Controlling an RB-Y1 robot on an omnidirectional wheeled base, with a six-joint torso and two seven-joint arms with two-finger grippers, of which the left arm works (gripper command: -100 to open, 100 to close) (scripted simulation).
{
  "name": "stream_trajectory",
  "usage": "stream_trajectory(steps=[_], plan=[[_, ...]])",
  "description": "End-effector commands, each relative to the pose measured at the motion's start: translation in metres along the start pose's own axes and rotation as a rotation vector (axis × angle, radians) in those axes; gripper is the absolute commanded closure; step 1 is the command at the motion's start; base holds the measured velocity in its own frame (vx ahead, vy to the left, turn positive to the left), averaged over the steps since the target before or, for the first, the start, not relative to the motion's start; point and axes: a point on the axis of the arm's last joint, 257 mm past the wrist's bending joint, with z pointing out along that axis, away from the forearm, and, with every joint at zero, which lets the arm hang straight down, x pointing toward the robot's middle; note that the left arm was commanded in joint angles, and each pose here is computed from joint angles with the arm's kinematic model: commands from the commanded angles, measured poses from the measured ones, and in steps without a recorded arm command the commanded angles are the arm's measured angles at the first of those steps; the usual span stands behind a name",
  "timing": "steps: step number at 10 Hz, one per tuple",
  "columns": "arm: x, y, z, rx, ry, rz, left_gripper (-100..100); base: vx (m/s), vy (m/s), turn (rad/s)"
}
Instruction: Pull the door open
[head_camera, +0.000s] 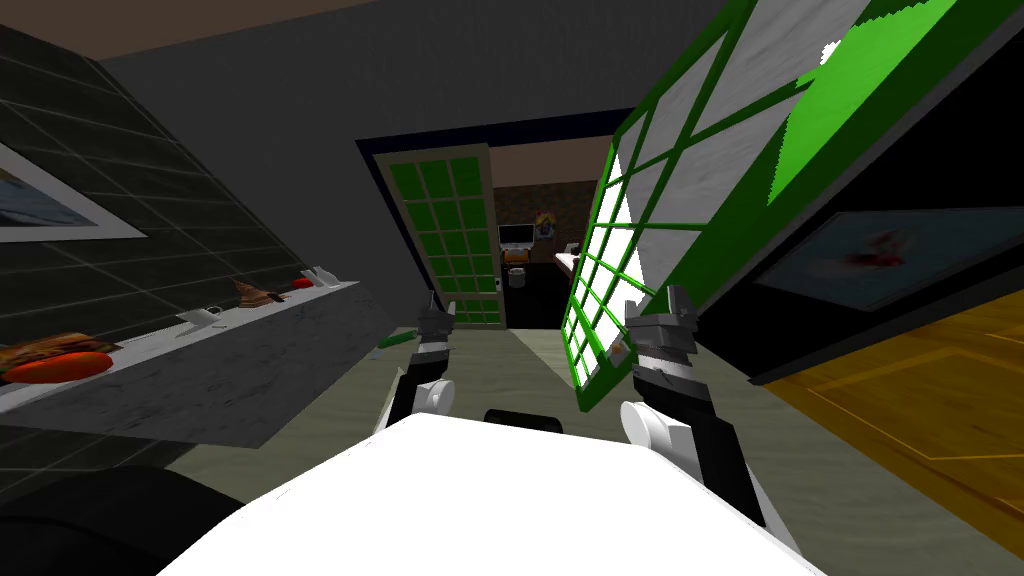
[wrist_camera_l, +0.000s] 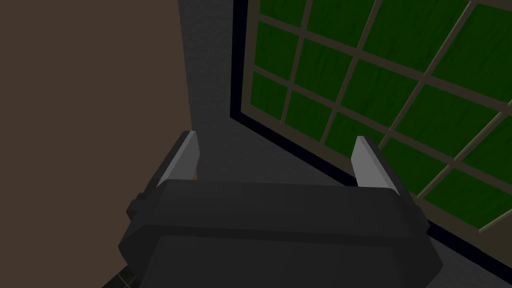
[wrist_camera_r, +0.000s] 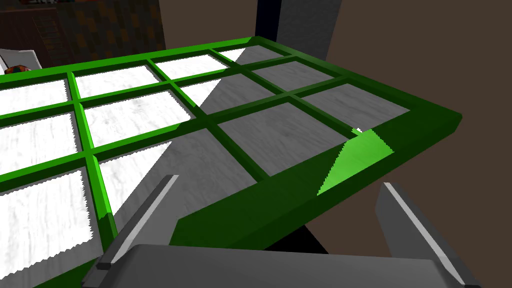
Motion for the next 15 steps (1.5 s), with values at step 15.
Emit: stream_trajectory(steps=[15], plan=[[-0.016, 0.097, -0.0300, -0.130, -0.027, -0.403, -100, 0.102, 0.020, -0.070]])
